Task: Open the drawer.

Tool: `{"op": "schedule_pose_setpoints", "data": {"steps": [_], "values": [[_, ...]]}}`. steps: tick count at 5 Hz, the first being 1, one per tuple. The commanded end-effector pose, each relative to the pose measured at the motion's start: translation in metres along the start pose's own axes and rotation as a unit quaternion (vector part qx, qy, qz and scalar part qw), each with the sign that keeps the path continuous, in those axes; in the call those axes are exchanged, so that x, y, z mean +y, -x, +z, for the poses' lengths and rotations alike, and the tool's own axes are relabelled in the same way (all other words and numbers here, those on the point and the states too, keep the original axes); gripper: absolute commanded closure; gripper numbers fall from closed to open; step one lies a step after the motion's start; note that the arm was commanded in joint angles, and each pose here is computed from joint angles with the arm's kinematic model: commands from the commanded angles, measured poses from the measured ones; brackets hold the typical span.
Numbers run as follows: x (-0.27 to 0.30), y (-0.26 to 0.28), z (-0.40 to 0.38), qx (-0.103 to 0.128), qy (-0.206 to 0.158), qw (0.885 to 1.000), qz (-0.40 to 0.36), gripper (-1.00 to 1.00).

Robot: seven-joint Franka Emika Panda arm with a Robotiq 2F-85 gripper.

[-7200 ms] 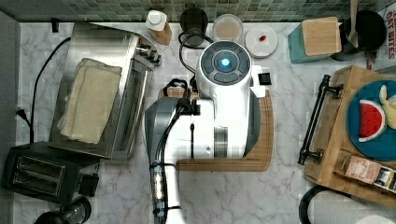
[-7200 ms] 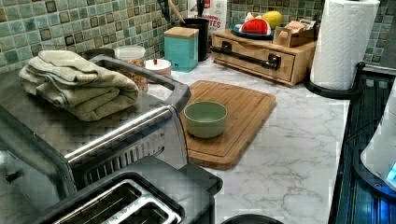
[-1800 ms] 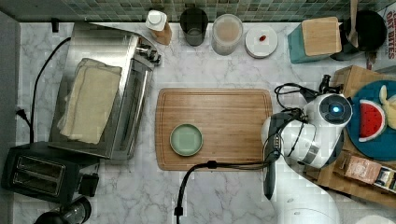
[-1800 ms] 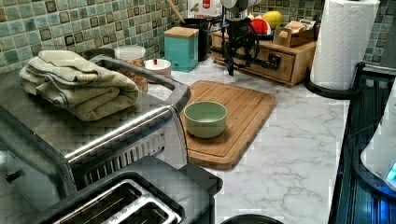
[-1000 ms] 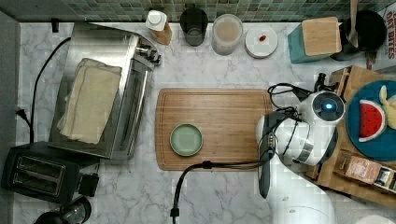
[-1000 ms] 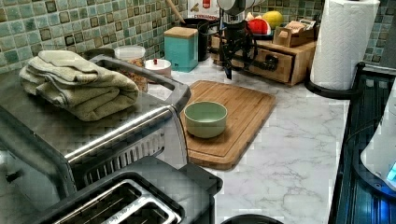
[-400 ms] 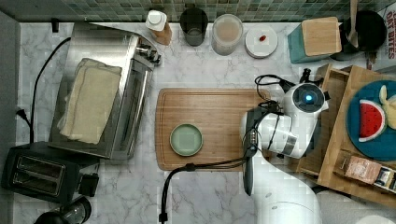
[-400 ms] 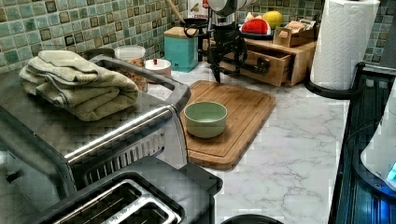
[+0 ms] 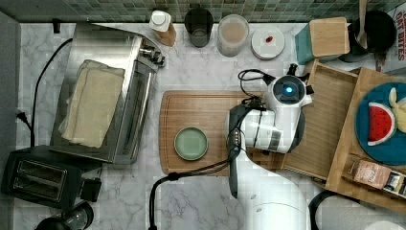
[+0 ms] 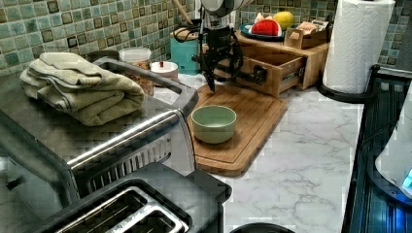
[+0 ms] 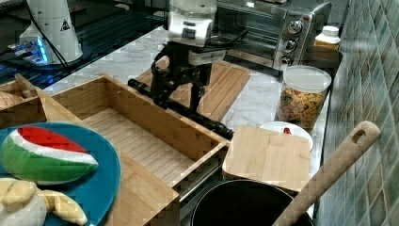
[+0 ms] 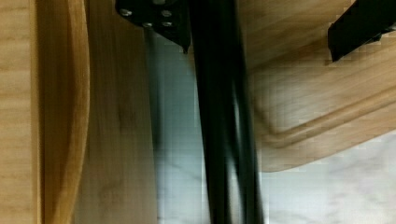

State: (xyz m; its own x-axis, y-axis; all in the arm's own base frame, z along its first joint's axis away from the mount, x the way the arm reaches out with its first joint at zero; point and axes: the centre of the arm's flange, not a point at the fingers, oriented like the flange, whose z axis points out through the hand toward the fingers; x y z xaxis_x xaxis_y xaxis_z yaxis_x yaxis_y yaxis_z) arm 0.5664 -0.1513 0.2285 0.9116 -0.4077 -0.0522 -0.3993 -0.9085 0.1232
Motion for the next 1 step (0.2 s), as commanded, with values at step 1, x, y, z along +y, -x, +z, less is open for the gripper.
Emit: {"op": "schedule_pose_setpoints", "data": {"steps": [1], "values": [[-0.1905, 0.0252, -0.0622, 0.013, -0.072, 0.996, -0.045, -1.00]]}}
